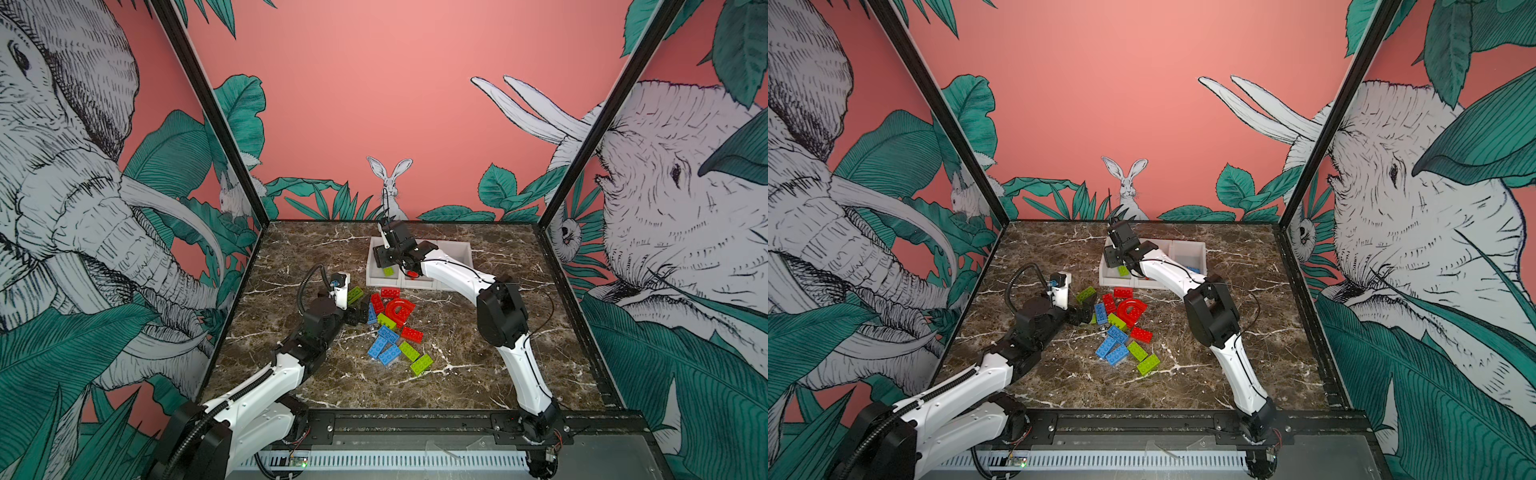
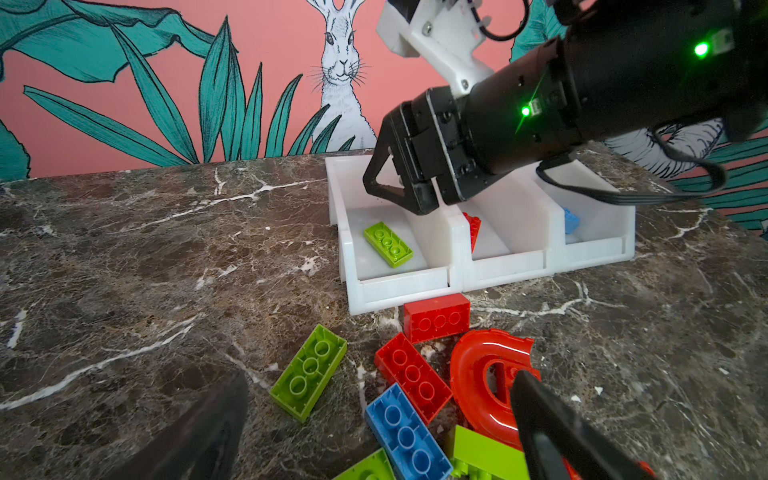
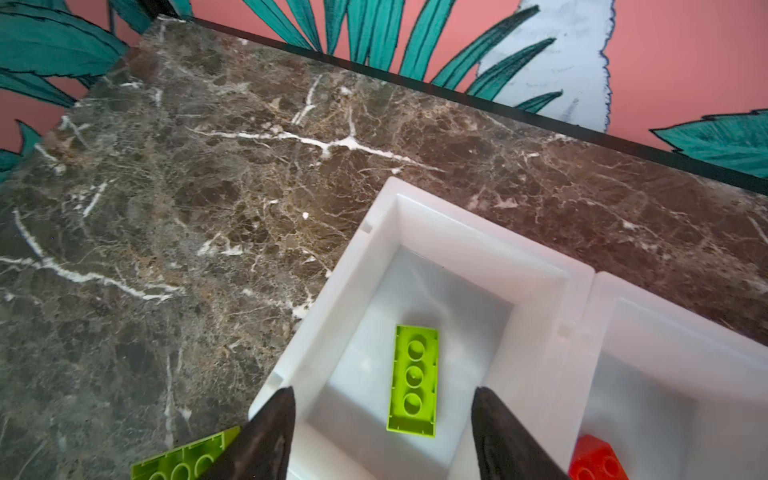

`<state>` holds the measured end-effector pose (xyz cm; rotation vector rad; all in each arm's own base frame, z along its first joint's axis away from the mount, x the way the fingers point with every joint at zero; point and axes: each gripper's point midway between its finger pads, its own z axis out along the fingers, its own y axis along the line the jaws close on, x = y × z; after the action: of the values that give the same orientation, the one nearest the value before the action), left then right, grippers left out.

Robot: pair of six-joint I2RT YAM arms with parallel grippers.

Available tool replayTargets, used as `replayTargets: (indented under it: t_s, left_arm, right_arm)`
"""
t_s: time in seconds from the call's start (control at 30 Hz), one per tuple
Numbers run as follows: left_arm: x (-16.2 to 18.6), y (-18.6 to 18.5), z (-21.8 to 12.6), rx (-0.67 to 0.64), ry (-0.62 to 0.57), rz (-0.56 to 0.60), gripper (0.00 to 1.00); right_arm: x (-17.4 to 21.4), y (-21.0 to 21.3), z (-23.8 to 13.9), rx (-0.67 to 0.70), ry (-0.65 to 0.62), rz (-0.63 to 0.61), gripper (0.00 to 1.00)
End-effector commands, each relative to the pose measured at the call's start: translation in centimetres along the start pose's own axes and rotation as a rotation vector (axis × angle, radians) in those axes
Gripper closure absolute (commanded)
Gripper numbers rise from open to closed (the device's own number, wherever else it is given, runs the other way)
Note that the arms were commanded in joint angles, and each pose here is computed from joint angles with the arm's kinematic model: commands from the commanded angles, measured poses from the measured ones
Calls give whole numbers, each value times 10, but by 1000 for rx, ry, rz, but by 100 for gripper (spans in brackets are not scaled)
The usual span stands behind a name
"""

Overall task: Sort the legos into containers by color
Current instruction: 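Withdraw the right gripper from the bin toward the brick pile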

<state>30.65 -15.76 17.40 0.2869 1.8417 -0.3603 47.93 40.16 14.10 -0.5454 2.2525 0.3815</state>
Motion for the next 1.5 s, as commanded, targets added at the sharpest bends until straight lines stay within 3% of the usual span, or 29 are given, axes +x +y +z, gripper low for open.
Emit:
replayTargets:
  t_s: [0.0,0.2,0.37,0.57,0.83,0.93,1.1,1.47]
  left_arm:
    - [-4,0,-4,2,-20,-17,1]
    - [-4,0,-3,1,-21,-17,1]
    - [0,-2,1,8,-3,-16,1]
    - [3,-4,4,18,11,-13,1]
    - [2,6,2,-36,13,-1,1]
    - [3,8,1,-50,17,-10,1]
    - [1,14,-4,-79,-9,-17,1]
    - [1,12,-3,-68,-2,-15,1]
  right_arm:
    - [-7,18,-57,-109,-3,-93,34]
    - [61,3,-134,-117,53,-78,36]
    - [113,0,-170,-127,58,-150,36]
    - [159,10,-174,-235,110,-217,33]
    - [194,23,-153,-268,215,-212,32]
    - [202,25,-147,-244,242,-218,42]
    - [205,28,-159,-235,234,-254,34]
    - [254,7,-153,-140,333,-291,32]
